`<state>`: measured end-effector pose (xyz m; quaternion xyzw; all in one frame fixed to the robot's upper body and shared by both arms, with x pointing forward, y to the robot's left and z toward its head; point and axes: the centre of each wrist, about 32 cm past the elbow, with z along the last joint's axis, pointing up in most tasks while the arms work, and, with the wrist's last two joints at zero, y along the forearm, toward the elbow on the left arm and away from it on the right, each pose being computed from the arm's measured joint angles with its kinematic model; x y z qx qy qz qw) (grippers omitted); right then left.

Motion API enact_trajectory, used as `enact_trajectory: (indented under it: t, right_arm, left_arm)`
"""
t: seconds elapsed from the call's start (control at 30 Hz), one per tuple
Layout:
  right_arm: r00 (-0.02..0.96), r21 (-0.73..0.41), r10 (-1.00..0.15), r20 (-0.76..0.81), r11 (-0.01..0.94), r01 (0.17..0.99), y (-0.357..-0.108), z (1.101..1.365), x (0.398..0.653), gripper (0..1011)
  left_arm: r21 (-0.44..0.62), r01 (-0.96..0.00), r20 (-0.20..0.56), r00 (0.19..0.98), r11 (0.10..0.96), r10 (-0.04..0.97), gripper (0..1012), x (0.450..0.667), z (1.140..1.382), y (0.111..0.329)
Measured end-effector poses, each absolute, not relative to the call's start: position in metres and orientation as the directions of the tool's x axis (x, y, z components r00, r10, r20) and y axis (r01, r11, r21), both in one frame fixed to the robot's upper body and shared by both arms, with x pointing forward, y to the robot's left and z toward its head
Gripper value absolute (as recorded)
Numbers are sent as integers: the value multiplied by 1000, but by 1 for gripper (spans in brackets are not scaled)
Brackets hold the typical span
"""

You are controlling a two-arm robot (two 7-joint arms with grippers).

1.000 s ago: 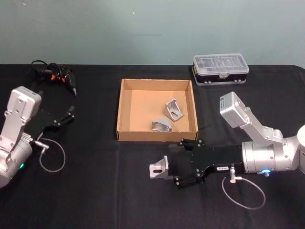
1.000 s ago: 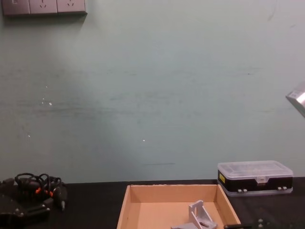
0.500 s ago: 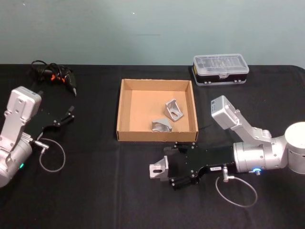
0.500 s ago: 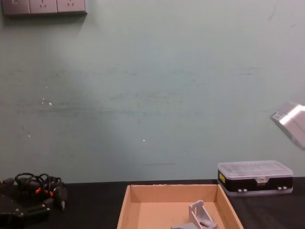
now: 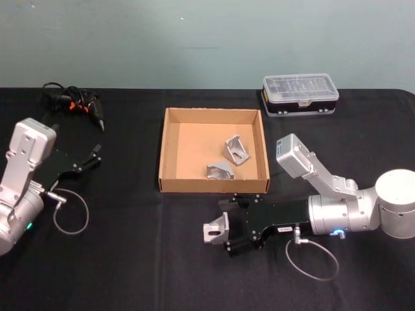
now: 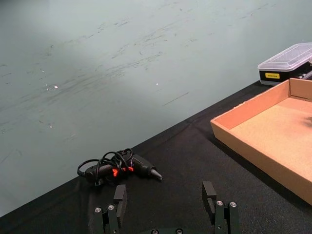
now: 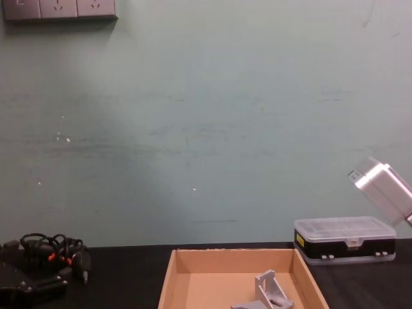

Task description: Use one hand to pick up the angle iron from the table and place it into the box.

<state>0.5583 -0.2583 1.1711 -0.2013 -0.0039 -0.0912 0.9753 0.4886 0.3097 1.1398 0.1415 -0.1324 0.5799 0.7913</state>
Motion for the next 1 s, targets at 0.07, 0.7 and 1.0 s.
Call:
enact_trajectory:
  t: [0.07,0.7,1.0]
  right_arm:
    - [982,-393,-182,46,901,185,-258,1170,559,1000]
    - [976,-402,-214,43,890,213,-259,1156,560,1000]
    - [974,-406,-222,41,887,219,-257,1152,562,1000]
  left_arm:
    - [70,-955,374,292,287,880,1011,489,1140,310]
    - [70,-955,374,292,287,880,1011,489,1140,310]
    - [70,-955,374,292,287,880,1011,489,1140,310]
